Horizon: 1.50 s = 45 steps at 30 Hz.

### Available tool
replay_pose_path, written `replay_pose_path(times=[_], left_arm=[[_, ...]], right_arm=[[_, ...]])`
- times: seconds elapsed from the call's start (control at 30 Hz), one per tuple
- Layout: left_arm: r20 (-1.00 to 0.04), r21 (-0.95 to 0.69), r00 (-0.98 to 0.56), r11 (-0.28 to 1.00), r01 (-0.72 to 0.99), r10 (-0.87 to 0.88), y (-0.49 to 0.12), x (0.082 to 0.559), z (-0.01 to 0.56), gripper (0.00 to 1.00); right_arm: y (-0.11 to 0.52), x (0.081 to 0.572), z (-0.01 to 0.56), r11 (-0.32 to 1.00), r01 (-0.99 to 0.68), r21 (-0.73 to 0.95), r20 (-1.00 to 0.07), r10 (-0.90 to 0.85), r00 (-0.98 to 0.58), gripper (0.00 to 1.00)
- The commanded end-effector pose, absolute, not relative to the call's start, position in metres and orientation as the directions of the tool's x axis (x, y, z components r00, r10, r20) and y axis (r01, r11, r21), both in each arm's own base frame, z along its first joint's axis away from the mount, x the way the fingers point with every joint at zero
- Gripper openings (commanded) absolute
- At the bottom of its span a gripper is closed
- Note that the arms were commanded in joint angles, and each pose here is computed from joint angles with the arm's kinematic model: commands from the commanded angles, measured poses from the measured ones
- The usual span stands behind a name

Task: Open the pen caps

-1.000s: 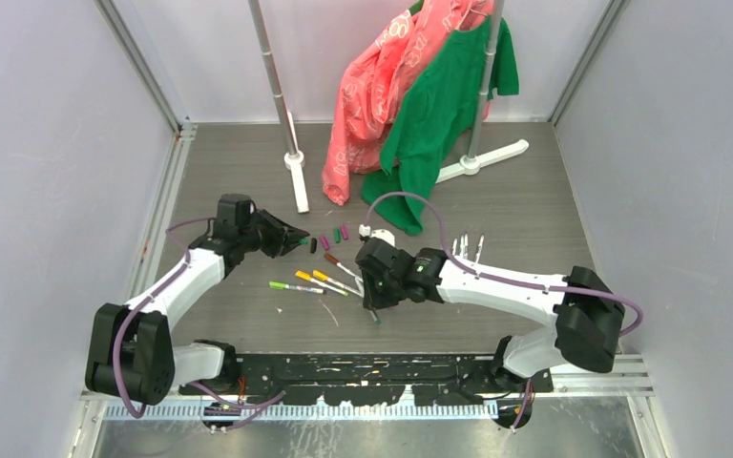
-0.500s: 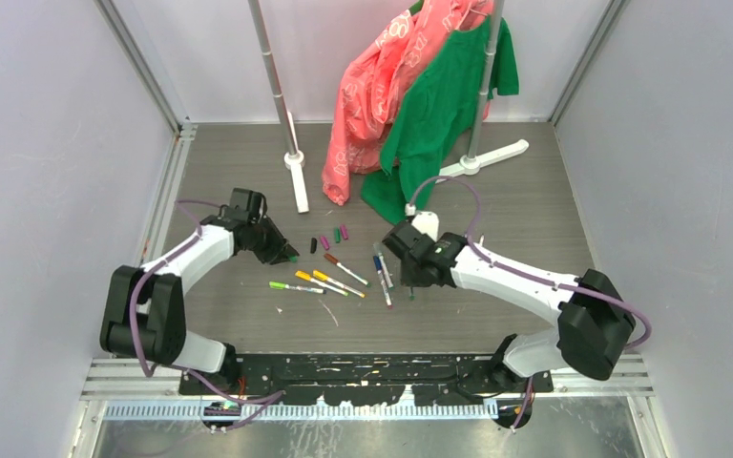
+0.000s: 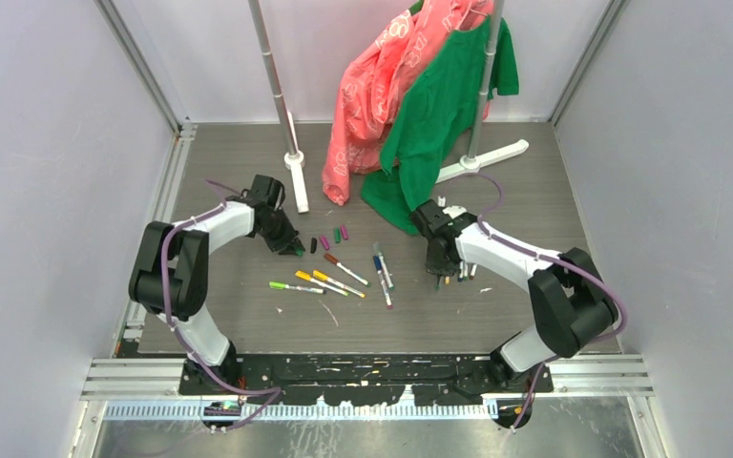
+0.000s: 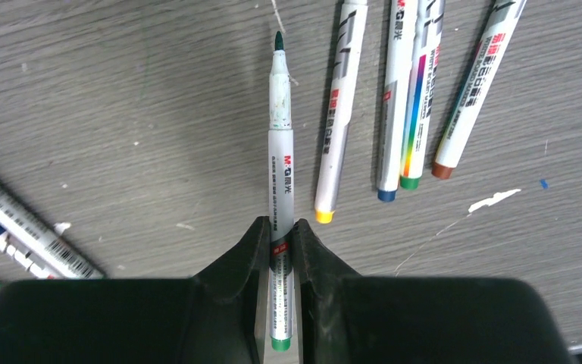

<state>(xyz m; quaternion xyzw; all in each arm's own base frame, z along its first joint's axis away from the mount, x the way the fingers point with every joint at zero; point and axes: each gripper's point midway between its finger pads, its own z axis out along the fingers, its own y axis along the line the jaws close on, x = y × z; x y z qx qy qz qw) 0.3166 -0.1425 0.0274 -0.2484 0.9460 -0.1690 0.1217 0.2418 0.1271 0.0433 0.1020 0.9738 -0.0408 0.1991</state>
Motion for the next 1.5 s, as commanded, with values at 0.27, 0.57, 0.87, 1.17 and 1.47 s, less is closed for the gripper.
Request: replay_pose_path(times=[0.27,0.57,0.87,1.17,1.47], left_arm=[[-0.176,-0.353,-0.861,0.847,-0.397,-0.477,-0.148,0.340,0.011,0.11],[-0.169,-0.345,-0.868,0.853,-0.392,-0.468,-0.151,0.340,0.005,0.27],[-0.177,-0.362,-0.862,0.846,-0.392,-0.475,-0.150,0.333,0.013,0.31],[-0.237,-0.397,-0.844,0.841,-0.368,-0.482,-0.146,0.327,0.045,0.41],[-0.294,-0.476,-0.808,0.811,-0.340,-0.511,-0.142,0.304,0.078,0.54]], right_arm=[[0.114,0.269,0.025,0.968,0.244,-0.060,-0.366,0.206,-0.908,0.01],[0.105,0.273,0.015,0.964,0.244,-0.110,-0.333,0.195,-0.922,0.25],[0.098,0.274,0.030,0.961,0.235,-0.147,-0.347,0.172,-0.922,0.38],[0.097,0.278,0.079,0.969,0.210,-0.126,-0.427,0.139,-0.894,0.44],[0.131,0.270,0.110,0.993,0.114,-0.013,-0.521,0.091,-0.849,0.44]])
